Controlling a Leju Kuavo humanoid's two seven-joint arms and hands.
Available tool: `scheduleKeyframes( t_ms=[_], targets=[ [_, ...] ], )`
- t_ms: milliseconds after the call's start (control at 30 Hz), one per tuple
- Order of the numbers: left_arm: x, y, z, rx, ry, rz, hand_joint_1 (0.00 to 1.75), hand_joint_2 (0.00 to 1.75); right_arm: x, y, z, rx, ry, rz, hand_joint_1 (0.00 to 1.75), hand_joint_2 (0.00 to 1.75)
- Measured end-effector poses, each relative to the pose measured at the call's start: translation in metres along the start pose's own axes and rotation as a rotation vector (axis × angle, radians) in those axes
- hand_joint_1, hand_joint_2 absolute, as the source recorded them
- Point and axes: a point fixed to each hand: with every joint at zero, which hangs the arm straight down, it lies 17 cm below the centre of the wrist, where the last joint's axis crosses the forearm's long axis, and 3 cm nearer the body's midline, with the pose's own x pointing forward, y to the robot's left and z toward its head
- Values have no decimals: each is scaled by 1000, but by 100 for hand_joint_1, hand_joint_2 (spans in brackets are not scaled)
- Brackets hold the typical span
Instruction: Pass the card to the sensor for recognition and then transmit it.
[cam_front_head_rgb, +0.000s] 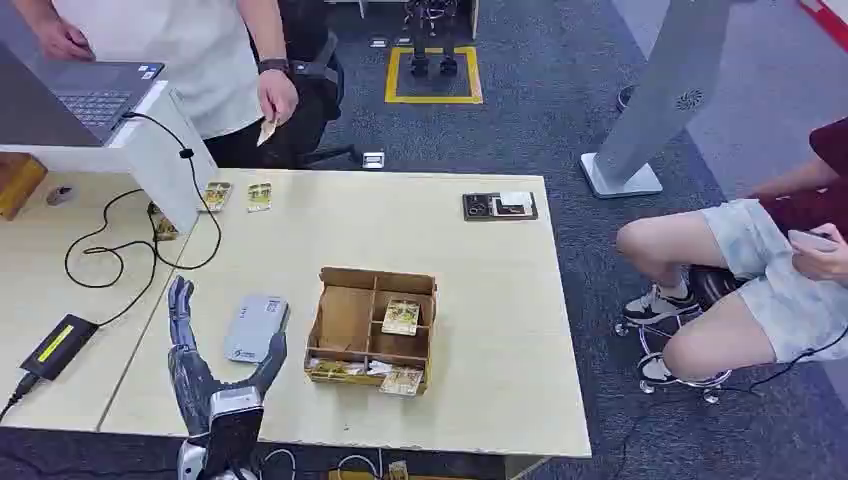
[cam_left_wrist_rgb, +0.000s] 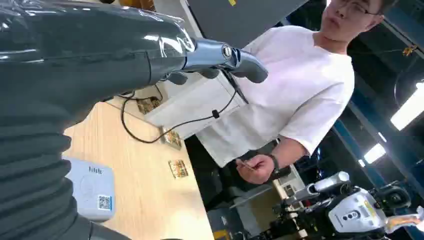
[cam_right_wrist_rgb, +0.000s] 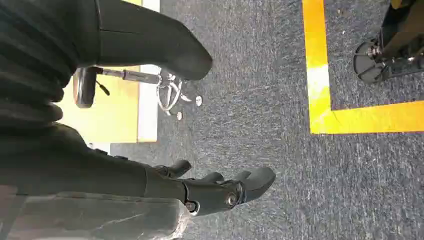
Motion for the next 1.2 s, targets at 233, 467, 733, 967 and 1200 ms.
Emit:
scheduleKeyframes(
  t_ms=[233,467,733,967,1200],
  targets=[
    [2,-3,2,-16,-12,2,0,175,0,1,0,0,-2,0,0,175],
    [7,-3,2,-18,-39,-3,0,175,1,0,0,-1,-5,4,0,175],
    [38,-12,3,-42,-241,-184,0,175,1,0,0,-6,-12,33,0,175],
    [45,1,-22,10,-402,-453,0,175,9,-4,-3,-19,-31,84,0,175],
    [27,21,-39,40,-383,-589,0,175,13,-3,-5,-6,-35,109,0,175]
  ],
)
